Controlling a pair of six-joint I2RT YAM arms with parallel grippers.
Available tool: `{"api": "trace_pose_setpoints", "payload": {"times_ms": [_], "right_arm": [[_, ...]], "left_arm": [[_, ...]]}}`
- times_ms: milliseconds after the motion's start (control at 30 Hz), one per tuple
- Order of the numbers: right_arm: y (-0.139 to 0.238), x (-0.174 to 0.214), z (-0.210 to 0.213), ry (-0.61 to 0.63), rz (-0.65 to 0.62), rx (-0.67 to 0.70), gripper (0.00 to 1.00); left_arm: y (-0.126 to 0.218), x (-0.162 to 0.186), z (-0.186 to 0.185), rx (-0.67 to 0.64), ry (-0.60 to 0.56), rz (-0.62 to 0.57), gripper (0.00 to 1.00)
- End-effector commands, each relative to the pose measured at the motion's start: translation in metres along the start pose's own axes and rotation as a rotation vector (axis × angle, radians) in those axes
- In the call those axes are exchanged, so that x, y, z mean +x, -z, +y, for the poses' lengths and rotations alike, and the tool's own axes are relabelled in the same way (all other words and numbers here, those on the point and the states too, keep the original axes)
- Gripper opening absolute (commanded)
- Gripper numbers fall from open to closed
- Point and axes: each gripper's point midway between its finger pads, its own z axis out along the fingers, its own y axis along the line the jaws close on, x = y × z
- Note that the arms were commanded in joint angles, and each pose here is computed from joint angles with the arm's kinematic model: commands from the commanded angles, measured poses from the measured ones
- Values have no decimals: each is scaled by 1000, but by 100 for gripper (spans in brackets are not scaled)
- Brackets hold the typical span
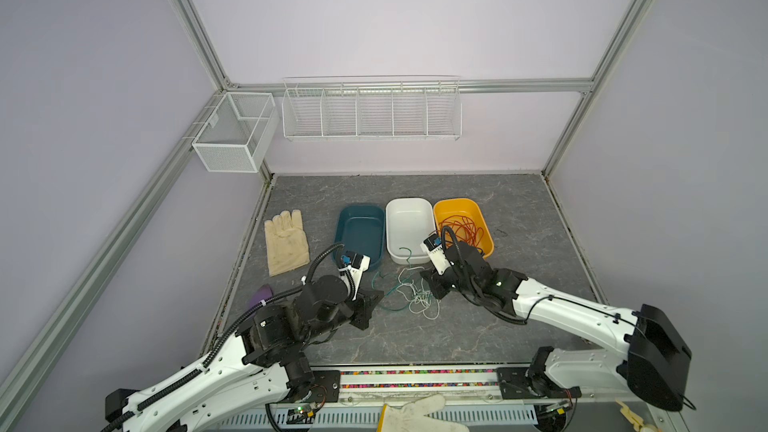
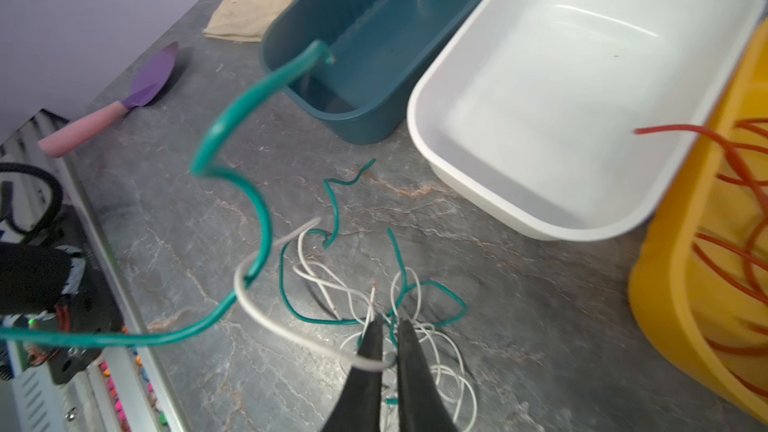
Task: Untangle the cables
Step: 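Pull the green wire away with the left gripper while the right holds the white wire, then carry the green wire with the left gripper over the white tub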
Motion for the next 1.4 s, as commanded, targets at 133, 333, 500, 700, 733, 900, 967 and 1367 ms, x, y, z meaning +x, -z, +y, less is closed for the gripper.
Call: {"api": "trace_pose_setpoints", "payload": {"times_ms": [133,333,500,700,733,900,967,1367], "right_arm": [[38,10,-68,-154,-1,307,6],[63,15,-91,-312,-41,288,6],[91,17,-110,-395,-62,340,6],[117,21,-118,-466,-96,342,6],[119,22,-117,-468,-96,336,6],[123,25,-107,-469,-105,279,6],[124,25,-103,-459,-105,255,6],[147,28,-79,-412,-92,156,6]], "left_arm": [[13,15,14,-50,-32,63,0],[19,28,8,-9,-49,138,0],[28,31,5,-6,-79,180,0],[35,32,8,-29,-97,207,0],[35,32,8,-30,-100,207,0],[33,20,8,-53,-124,176,0],[29,12,5,-58,-144,160,0],[-37,-45,-3,-69,-203,204,0]]}}
